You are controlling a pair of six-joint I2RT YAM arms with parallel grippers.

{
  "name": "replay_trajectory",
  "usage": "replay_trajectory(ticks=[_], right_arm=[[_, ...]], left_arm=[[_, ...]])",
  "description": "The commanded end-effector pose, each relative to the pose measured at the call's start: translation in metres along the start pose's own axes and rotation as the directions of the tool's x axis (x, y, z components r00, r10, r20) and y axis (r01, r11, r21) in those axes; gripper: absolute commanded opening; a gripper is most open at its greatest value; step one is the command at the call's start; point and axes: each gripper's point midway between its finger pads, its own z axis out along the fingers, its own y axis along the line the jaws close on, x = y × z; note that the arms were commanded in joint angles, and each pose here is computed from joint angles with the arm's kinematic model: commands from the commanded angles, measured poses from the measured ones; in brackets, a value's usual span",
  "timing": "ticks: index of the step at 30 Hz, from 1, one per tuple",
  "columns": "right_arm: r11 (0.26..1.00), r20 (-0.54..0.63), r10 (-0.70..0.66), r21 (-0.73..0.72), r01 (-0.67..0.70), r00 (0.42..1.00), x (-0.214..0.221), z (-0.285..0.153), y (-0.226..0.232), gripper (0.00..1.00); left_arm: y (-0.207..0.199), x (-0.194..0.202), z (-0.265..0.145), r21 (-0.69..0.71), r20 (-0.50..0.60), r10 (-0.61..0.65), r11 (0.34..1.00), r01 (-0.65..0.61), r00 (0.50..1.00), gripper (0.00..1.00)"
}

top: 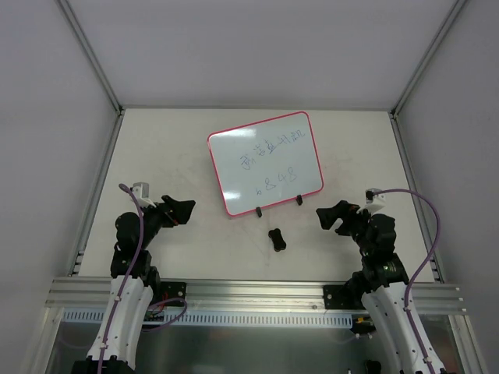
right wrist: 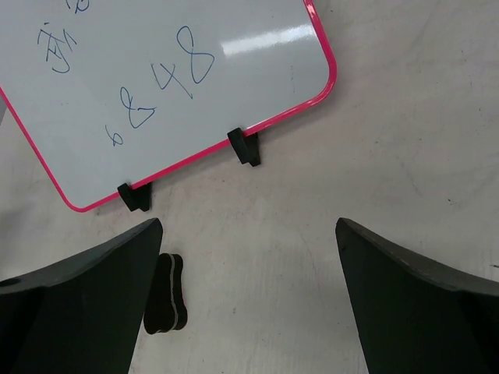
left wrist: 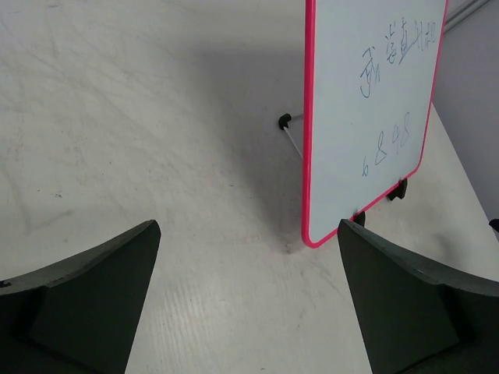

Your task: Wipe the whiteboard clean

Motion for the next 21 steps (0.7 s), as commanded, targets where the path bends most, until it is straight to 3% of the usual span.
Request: replay_trajectory(ticks=[1, 8, 17, 21], right_arm=[[1.0, 0.049, -0.024, -0.004, 0.025, 0.998, -0.014, 0.0, 0.003, 0.99], [0.999, 0.026, -0.032, 0.006, 0.032, 0.999, -0.01, 0.002, 0.001, 0.99], [0.996, -0.072, -0.061, -0.066, 0.057, 0.995, 0.004, 0.011, 0.018, 0.99], [0.987, -0.134, -0.149, -0.082, 0.139, 0.98, 0.017, 0.012, 0.034, 0.99]], left_arm=[[-0.007, -0.007, 0.001, 0.038, 0.028, 0.041, 0.998, -0.042, 0.999, 0.99], [-0.03, -0.013, -0.003, 0.142, 0.038, 0.076, 0.987, -0.081, 0.996, 0.99], [-0.03, -0.019, -0.002, 0.131, 0.046, 0.068, 0.989, -0.073, 0.997, 0.99], [-0.048, -0.015, -0.001, 0.255, 0.034, 0.095, 0.962, -0.101, 0.995, 0.99]])
